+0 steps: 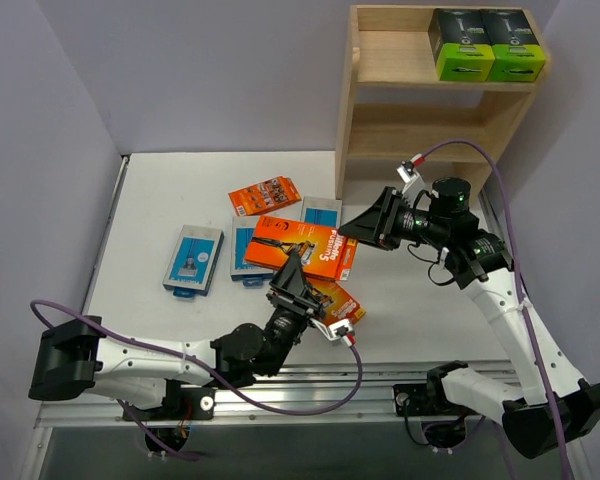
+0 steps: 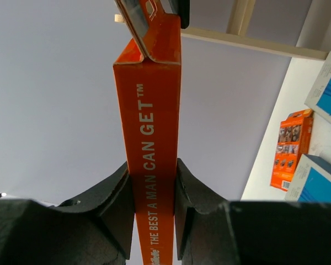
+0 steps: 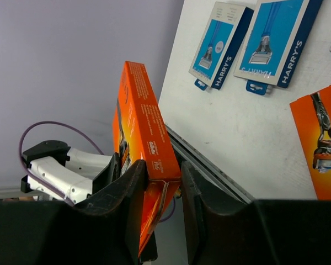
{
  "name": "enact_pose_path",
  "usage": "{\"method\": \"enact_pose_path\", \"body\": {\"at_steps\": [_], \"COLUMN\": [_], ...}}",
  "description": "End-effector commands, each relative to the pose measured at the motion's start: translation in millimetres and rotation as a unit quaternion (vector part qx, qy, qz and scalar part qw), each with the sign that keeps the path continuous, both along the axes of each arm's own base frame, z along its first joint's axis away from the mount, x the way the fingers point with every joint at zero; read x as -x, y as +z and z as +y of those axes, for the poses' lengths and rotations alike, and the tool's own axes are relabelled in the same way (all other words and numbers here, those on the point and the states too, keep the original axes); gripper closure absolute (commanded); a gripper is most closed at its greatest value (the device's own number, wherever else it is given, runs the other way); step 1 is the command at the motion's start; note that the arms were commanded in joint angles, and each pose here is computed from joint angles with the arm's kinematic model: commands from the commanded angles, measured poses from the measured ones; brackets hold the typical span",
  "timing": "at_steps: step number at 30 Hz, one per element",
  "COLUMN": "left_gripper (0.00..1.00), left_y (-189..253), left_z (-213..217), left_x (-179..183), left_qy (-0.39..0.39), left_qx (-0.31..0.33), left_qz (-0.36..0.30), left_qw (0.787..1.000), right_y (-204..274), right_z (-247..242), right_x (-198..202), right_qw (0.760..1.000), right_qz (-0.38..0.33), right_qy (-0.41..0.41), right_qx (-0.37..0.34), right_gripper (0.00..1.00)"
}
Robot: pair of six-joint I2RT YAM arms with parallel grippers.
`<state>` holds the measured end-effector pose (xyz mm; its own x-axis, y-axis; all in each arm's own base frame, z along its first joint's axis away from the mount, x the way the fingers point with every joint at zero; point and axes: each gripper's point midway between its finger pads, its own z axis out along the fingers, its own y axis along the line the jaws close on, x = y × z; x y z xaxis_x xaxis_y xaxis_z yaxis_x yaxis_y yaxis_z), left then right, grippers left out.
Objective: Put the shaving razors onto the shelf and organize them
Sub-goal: Pass the shaving razor from the left arm to the right, then place the shaving razor onto shelf
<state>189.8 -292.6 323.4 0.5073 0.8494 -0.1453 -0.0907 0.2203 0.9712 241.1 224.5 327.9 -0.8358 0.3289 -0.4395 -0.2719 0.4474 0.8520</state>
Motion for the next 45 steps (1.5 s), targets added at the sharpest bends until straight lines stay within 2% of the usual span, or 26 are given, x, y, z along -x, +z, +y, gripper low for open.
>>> {"method": "enact_pose_path", "body": {"at_steps": [1,4,5,10,14,15,23,28,32,34,41,45], "left_gripper": [0.85,0.64,0.5,0.34,0.21,0.07,0.06,0.06,0.06,0.06,0.06,0.06], "left_y": [12,12,11,7,0,0,15,23,18,21,46,57], "left_z": [7,15,15,19,15,15,29,41,43,47,75,92], "left_x": [3,3,3,-2,-4,-4,-2,2,6,6,3,4], "left_qy": [-0.034,-0.044,-0.047,-0.048,-0.047,-0.046,-0.045,-0.059,-0.072,-0.068,-0.058,-0.068], "left_qx": [0.076,0.095,0.096,0.106,0.097,0.096,0.138,0.163,0.138,0.147,0.238,0.28], "left_qz": [0.025,0.039,0.043,0.058,0.062,0.061,0.066,0.075,0.078,0.076,0.062,0.057], "left_qw": [0.996,0.994,0.993,0.991,0.992,0.992,0.987,0.982,0.985,0.984,0.968,0.956], "right_y": [34,35,36,46,40,36,9,7,26,41,107,151], "right_z": [4,1,0,-2,-6,-7,-25,-37,-53,-55,-72,-88], "right_x": [17,22,23,28,26,26,12,-3,-21,-29,-52,-64], "right_qw": [0.997,0.996,0.996,0.994,0.995,0.996,0.994,0.988,0.981,0.978,0.967,0.953], "right_qz": [-0.045,-0.047,-0.047,-0.047,-0.037,-0.028,0.003,0.004,-0.021,-0.034,-0.097,-0.142], "right_qy": [0.045,0.043,0.041,0.027,0.009,0.002,-0.077,-0.118,-0.153,-0.157,-0.176,-0.201], "right_qx": [-0.052,-0.057,-0.059,-0.09,-0.088,-0.084,-0.074,-0.097,-0.118,-0.137,-0.158,-0.177], "right_gripper": [1.0,1.0,1.0,1.0,1.0,1.0,1.0,1.0,1.0,1.0,1.0,1.0]}}
